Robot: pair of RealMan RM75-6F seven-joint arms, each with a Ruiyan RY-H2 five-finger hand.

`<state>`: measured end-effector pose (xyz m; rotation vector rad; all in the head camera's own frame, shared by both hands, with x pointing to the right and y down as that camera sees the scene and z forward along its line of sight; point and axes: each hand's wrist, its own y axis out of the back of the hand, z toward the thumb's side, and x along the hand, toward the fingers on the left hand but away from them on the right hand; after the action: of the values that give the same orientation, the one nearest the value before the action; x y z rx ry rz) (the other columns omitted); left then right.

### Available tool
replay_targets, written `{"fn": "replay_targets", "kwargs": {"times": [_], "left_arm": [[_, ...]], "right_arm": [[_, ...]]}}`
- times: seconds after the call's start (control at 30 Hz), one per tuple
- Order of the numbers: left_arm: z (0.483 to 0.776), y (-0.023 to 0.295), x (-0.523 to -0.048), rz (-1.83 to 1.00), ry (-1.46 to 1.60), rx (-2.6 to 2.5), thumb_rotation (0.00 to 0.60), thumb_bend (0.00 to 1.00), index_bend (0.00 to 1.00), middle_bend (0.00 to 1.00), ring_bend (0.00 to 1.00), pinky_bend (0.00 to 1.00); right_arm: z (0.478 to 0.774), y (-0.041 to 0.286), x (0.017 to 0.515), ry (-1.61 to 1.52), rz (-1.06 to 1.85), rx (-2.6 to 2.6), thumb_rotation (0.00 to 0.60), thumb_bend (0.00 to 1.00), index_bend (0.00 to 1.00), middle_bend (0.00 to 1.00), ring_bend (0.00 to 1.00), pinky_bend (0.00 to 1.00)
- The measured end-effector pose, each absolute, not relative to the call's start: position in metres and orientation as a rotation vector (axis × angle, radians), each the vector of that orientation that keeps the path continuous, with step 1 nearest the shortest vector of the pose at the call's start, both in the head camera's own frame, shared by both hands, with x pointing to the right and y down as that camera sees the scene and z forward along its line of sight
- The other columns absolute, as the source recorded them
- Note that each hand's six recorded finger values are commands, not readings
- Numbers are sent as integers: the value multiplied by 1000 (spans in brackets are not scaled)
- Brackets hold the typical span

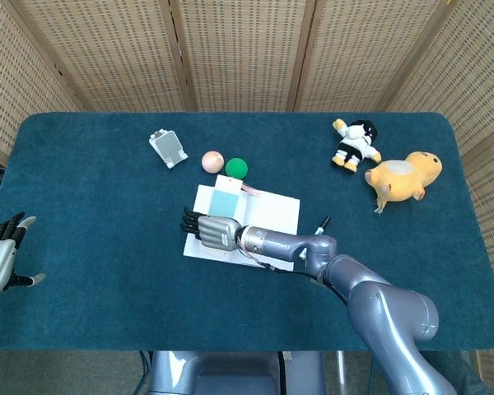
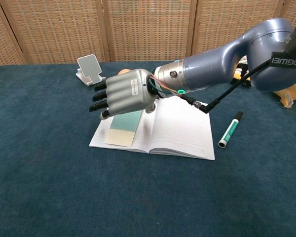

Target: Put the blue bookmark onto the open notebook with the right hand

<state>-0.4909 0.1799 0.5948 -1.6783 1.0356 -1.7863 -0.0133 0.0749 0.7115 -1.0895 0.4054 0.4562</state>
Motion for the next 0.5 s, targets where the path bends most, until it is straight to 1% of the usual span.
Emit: {"fn": "replay_targets", "kwargs": {"times": [0.07,0.23,0.3,0.33,0.37,0.4,0.43,0.47,0.5], "left_arm": [[594,180,-491,-1784,1037,-1677,600,0,0,0,0,0],[595,181,-488,-1778,1026,-1682,600,0,0,0,0,0],[594,182,-487,-1776,1024,-1682,600,0,0,0,0,0],[594,182,-487,-1774,1022,-1682,600,0,0,0,0,0],[594,183,-486,-1773,1021,-1683,600,0,0,0,0,0],[594,183,-486,-1773,1019,-1684,600,0,0,0,0,0],[594,183,-486,-1772,1017,-1685,600,0,0,0,0,0],[594,183,-486,-1771,1016,-1685,600,0,0,0,0,0],[595,183,-485,-1771,1014,-1685,600,0,0,0,0,0]], "right_arm": [[710,72,-9,400,464,-1090,600,232,10,0,0,62],[700,64,7,369,485,-1114,600,238,0,0,0,62],[695,63,12,337,499,-1147,600,306,0,0,0,62],[694,62,14,316,512,-1174,600,405,0,0,0,62],[692,62,15,292,526,-1208,600,550,0,0,0,62],[690,63,17,259,546,-1262,600,654,0,0,0,62],[688,63,18,233,563,-1308,600,809,0,0,0,62],[687,64,20,207,580,-1354,600,923,0,0,0,62],[685,65,21,173,604,-1416,600,967,0,0,0,60]]}}
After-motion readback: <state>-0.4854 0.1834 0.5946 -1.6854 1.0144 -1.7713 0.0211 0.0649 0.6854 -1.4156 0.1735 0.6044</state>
